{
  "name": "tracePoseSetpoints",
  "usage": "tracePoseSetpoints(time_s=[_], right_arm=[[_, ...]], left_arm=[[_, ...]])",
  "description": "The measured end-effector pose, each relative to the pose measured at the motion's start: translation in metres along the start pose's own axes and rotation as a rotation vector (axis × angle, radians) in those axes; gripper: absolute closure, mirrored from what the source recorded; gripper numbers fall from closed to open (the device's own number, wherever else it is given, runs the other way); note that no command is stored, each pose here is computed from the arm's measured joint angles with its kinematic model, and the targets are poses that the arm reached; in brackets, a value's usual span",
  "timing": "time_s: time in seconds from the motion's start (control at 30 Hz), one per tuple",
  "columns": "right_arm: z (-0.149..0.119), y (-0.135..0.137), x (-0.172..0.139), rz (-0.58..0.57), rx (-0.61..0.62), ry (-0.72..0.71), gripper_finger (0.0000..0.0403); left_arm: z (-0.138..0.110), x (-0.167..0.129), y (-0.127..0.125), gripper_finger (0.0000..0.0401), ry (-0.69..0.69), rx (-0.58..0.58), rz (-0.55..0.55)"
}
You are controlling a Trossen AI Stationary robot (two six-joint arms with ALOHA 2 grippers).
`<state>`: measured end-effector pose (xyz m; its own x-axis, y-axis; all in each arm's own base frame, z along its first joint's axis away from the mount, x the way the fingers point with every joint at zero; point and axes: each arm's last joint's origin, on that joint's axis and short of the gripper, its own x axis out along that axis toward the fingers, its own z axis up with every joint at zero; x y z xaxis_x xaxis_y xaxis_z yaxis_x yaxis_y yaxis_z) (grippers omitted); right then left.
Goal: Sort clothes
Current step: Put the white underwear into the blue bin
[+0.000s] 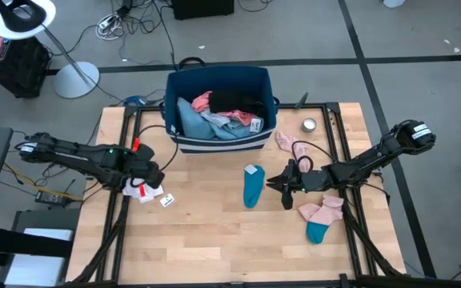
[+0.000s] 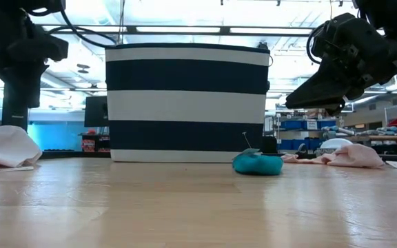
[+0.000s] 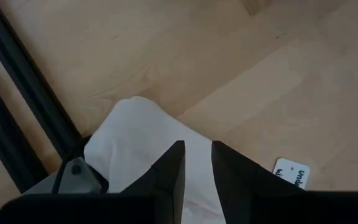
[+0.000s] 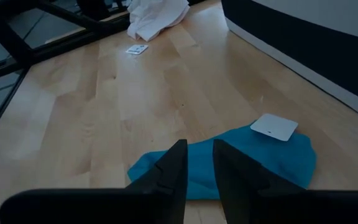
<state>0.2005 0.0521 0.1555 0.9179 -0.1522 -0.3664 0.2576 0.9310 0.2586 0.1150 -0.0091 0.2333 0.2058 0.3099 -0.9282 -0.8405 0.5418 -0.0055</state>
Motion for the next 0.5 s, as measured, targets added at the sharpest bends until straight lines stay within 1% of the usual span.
tracePoseSetpoints(time_s=[0.17,0.5], right_arm=[[0.0000,-0.0001,0.0000,0.000,0.000,0.000,0.0325],[0.0000,-0.0001,0.0000,0.000,0.000,0.000,0.0325]], left_arm=[[0.0009,0.0000,-0.0018,0.0301,-0.008,-0.011,-0.018],[0.0014,0.0000,-0.0029,0.0248,-0.014,-0.040,-0.028]])
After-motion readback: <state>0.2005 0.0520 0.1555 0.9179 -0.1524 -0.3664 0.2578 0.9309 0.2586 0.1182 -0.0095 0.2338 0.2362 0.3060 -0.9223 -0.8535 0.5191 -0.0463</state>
